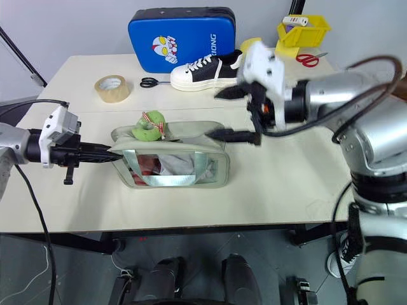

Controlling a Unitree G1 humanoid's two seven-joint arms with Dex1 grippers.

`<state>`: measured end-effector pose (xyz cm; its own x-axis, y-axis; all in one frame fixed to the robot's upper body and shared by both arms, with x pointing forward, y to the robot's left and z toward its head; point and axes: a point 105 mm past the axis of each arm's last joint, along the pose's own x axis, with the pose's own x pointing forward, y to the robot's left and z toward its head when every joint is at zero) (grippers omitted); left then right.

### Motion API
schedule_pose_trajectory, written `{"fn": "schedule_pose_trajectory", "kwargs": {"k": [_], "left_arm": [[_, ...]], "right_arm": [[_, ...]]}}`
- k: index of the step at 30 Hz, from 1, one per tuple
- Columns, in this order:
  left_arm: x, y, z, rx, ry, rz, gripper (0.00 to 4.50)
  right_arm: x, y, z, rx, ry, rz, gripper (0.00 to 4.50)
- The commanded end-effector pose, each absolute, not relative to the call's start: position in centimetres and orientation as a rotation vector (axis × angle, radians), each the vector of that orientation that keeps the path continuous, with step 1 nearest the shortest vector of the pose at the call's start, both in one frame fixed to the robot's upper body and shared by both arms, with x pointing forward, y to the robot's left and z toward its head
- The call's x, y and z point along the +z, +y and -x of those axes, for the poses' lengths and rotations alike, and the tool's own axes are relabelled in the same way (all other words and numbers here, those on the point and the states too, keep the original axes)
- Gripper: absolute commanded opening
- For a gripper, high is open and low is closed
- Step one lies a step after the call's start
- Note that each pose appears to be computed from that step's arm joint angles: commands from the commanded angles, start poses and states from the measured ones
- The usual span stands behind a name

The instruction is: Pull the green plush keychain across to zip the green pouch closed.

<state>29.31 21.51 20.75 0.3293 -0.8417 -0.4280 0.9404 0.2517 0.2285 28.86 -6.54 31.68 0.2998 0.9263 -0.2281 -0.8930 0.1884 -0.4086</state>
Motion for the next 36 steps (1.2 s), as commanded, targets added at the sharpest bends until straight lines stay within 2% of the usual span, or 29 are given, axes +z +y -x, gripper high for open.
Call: {"fn": "schedule_pose_trajectory", "kwargs": {"k": [1, 4, 8, 9, 10, 17, 18, 24, 30, 33, 36], "left_arm": [[20.9, 20.8, -29.2, -1.246, 0.216, -0.503, 0.00], [21.0, 20.8, -29.2, -1.238, 0.217, -0.505, 0.00], [21.1, 20.9, -29.2, -1.229, 0.215, -0.507, 0.00], [21.1, 20.9, -29.1, -1.228, 0.215, -0.507, 0.00], [21.1, 20.9, -29.1, -1.226, 0.215, -0.507, 0.00], [20.8, 21.1, -28.9, -1.213, 0.221, -0.507, 0.00], [20.8, 21.1, -28.9, -1.211, 0.223, -0.506, 0.00], [20.8, 21.3, -29.2, -1.198, 0.218, -0.502, 0.00], [20.6, 21.5, -29.4, -1.183, 0.225, -0.489, 0.00], [20.5, 21.7, -29.4, -1.175, 0.230, -0.479, 0.00], [20.5, 21.8, -29.5, -1.167, 0.229, -0.475, 0.00]], "right_arm": [[30.5, -1.6, -29.7, 1.329, -0.038, 0.518, 4.46], [29.8, 1.6, -30.5, 1.326, 0.003, 0.528, 4.46], [27.8, 2.6, -31.6, 1.275, 0.062, 0.641, 4.46], [27.5, 2.5, -31.8, 1.266, 0.065, 0.669, 3.97], [27.3, 2.4, -31.9, 1.259, 0.070, 0.674, 3.71], [28.0, 1.6, -31.6, 1.261, 0.074, 0.604, 0.18], [28.0, 1.4, -31.4, 1.261, 0.075, 0.605, 0.03], [29.3, -1.5, -31.4, 1.205, 0.075, 0.539, 0.03], [30.5, -9.6, -31.6, 0.972, 0.108, 0.513, 0.03], [29.9, -12.6, -30.9, 0.902, 0.149, 0.536, 0.03], [27.9, -17.2, -31.7, 0.729, 0.236, 0.596, 0.03]]}}
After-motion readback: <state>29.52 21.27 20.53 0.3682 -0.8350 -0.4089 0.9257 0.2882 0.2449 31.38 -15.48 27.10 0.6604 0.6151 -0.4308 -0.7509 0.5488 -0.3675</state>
